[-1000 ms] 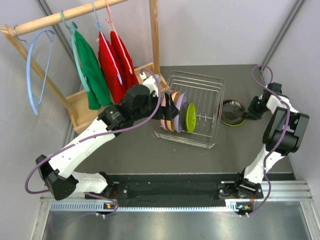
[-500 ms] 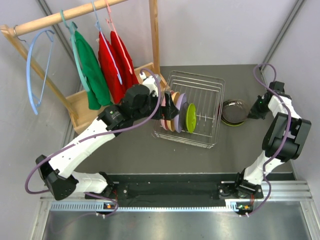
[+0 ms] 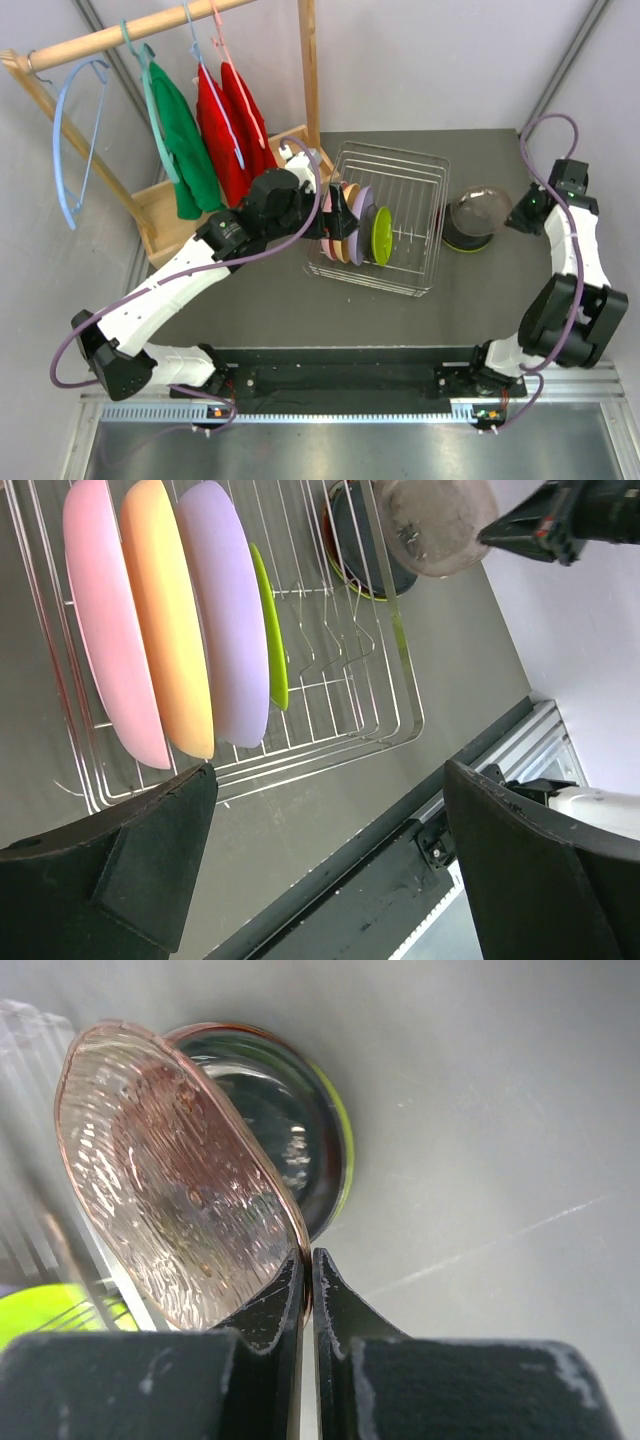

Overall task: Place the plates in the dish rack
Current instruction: Pick up the plate at the center of the board, then insert the plate into the dish rack.

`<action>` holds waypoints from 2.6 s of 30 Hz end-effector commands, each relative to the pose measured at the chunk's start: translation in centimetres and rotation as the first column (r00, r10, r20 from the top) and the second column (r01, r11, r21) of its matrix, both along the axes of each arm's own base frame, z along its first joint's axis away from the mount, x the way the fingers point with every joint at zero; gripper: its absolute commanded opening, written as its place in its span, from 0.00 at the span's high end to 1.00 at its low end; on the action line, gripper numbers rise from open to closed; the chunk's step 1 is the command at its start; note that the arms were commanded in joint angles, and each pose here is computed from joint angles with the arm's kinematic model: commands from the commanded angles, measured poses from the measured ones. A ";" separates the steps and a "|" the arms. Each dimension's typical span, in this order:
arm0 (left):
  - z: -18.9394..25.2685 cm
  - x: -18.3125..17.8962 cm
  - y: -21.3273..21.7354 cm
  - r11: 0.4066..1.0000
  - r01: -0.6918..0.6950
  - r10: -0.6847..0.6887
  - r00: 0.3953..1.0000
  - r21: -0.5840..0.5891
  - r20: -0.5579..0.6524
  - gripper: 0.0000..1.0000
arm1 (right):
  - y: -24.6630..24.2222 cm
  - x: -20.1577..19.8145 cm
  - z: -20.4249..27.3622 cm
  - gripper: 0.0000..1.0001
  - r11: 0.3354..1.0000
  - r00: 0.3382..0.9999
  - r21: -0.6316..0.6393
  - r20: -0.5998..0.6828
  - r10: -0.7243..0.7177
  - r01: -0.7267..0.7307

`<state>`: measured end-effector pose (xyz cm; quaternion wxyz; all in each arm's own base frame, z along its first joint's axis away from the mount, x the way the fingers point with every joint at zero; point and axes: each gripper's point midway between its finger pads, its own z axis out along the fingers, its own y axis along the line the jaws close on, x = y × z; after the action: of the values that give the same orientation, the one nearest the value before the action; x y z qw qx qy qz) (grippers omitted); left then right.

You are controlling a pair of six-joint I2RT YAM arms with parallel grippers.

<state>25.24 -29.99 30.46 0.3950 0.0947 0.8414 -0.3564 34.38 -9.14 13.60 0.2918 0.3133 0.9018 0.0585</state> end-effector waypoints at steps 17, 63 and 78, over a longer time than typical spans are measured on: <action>2.8 1.2 -2.7 0.984 0.019 -0.013 0.999 -0.177 0.039 0.01 | 11.9 -5.9 12.3 1.00 0.926 0.860 0.160 0.451 0.240 -0.343; -0.3 1.8 -11.1 0.974 0.129 -0.140 0.989 -0.184 -0.048 0.97 | 20.7 -10.0 11.6 0.73 0.726 0.741 0.265 0.477 0.473 -0.634; -4.6 5.4 -6.9 0.924 -0.194 0.168 0.980 0.329 0.105 1.00 | 12.1 -9.6 10.9 0.24 0.964 0.916 -0.029 0.305 0.260 -0.264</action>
<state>28.84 -39.77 26.44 0.3996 0.1006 0.8711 -0.2671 24.57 4.98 22.91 0.3817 0.1548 0.8891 0.1995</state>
